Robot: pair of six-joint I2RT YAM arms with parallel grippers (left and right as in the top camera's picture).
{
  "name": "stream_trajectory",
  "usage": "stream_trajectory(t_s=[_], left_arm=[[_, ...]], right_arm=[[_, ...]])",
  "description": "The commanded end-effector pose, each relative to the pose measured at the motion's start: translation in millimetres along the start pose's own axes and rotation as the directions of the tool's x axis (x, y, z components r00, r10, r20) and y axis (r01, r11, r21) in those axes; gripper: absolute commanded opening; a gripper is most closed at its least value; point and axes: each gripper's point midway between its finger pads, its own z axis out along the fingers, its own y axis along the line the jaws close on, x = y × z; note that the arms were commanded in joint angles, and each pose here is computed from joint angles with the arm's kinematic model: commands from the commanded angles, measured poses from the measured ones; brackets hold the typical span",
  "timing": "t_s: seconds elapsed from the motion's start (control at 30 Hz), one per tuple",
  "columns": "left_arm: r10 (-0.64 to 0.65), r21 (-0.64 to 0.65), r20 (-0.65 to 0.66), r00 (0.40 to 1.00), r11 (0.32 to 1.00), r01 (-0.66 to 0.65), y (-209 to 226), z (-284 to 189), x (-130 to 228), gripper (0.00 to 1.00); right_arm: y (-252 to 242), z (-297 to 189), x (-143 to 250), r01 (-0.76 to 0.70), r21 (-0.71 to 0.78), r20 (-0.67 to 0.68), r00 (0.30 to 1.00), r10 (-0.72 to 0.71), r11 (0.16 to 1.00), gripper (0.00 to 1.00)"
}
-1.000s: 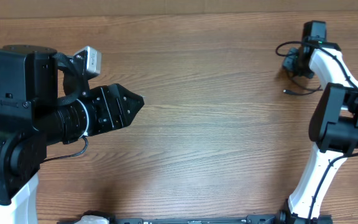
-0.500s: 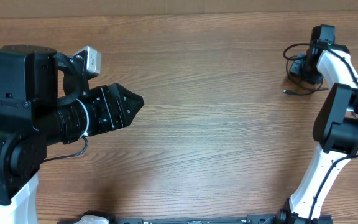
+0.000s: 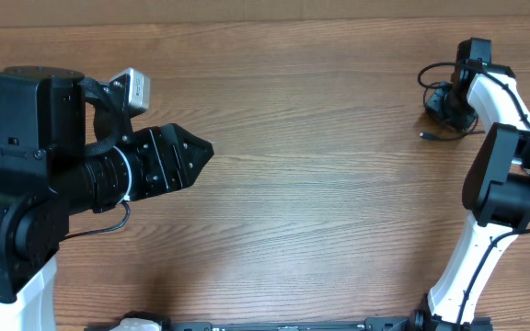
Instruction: Untangle cables
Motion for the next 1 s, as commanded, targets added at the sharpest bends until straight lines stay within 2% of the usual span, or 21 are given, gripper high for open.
stream_trajectory(t_s=[0.0, 0.1, 0.3, 0.53, 0.67, 0.97], left_arm=[[0.02, 0.007, -0.007, 1.0, 1.0, -0.02, -1, 0, 1, 0.59], [0.019, 0.005, -0.005, 1.0, 1.0, -0.019, 0, 0, 0, 0.6], [0.003, -0.018, 0.001, 1.0, 1.0, -0.003, 4, 3, -3, 0.6], [-0.031, -0.029, -0.02, 0.999, 0.999, 0.03, 6, 11, -7, 0.59], [-0.035, -0.028, -0.031, 0.999, 0.999, 0.034, 6, 14, -7, 0.59], [-0.035, -0.029, -0.032, 0.999, 0.999, 0.034, 7, 15, -8, 0.57]], right_arm=[[-13, 11, 4, -0.063, 0.014, -0.015, 0.998, 0.064, 0.998, 0.04], [-9, 9, -9, -0.054, -0.008, 0.026, 0.998, 0.054, 0.999, 0.04], [28, -7, -29, 0.136, -0.083, 0.113, 0.985, -0.127, 0.987, 0.04], [82, -21, -13, 0.238, -0.223, 0.114, 0.97, -0.217, 0.945, 0.04], [94, -23, -7, 0.302, -0.235, 0.128, 0.952, -0.278, 0.924, 0.04], [81, -12, 11, 0.212, -0.219, 0.04, 0.977, -0.209, 0.952, 0.04]])
